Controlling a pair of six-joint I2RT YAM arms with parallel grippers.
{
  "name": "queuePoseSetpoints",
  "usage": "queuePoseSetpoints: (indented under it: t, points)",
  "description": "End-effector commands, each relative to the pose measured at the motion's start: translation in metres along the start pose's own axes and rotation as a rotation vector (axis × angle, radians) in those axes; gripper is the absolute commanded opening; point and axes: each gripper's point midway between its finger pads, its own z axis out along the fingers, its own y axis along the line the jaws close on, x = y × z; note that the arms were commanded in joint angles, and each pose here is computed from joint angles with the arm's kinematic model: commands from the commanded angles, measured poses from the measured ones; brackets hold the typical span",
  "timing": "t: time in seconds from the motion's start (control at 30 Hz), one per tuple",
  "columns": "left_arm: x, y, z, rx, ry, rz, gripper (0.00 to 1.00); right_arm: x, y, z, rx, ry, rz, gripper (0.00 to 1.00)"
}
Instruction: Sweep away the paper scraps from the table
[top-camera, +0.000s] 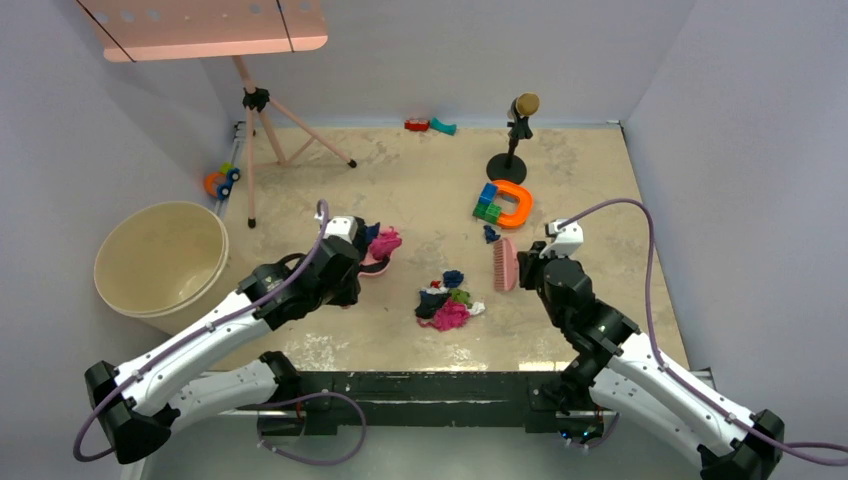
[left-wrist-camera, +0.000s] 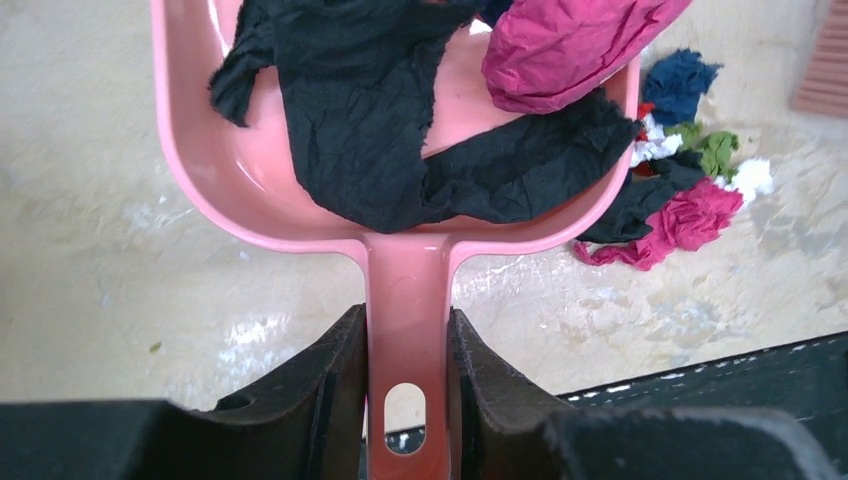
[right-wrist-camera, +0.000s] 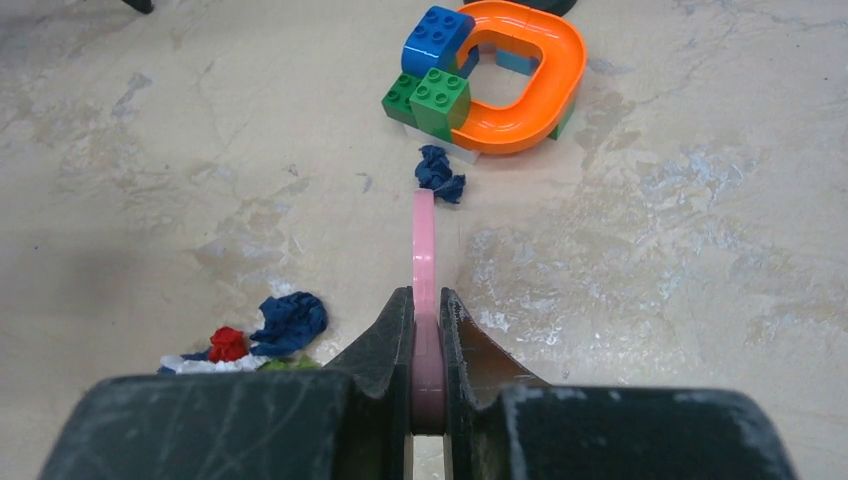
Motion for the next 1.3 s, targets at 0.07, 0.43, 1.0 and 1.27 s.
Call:
queuePoseSetpoints:
  t: [0.07, 0.43, 1.0, 1.27]
  points:
    - [-0.025, 0.029, -0.049, -0.158, -0.062, -0.237, 0.0, -0.024, 0.003, 0.006, 0.036, -0.084, 0.104, 0.0]
    - [-0.069, 0.059, -0.114, -0.3, -0.153, -0.518, 0.0, -0.023, 0.005, 0.006, 0.03, -0.07, 0.104, 0.0]
    - [-0.105, 0.134, -0.229, -0.427, -0.471, -0.766, 0.0, -0.022, 0.011, 0.005, -0.005, -0.062, 0.096, 0.0]
    - [-0.116, 0.131, -0.236, -0.438, -0.454, -0.745, 0.0, -0.021, 0.011, 0.005, -0.012, -0.061, 0.095, 0.0]
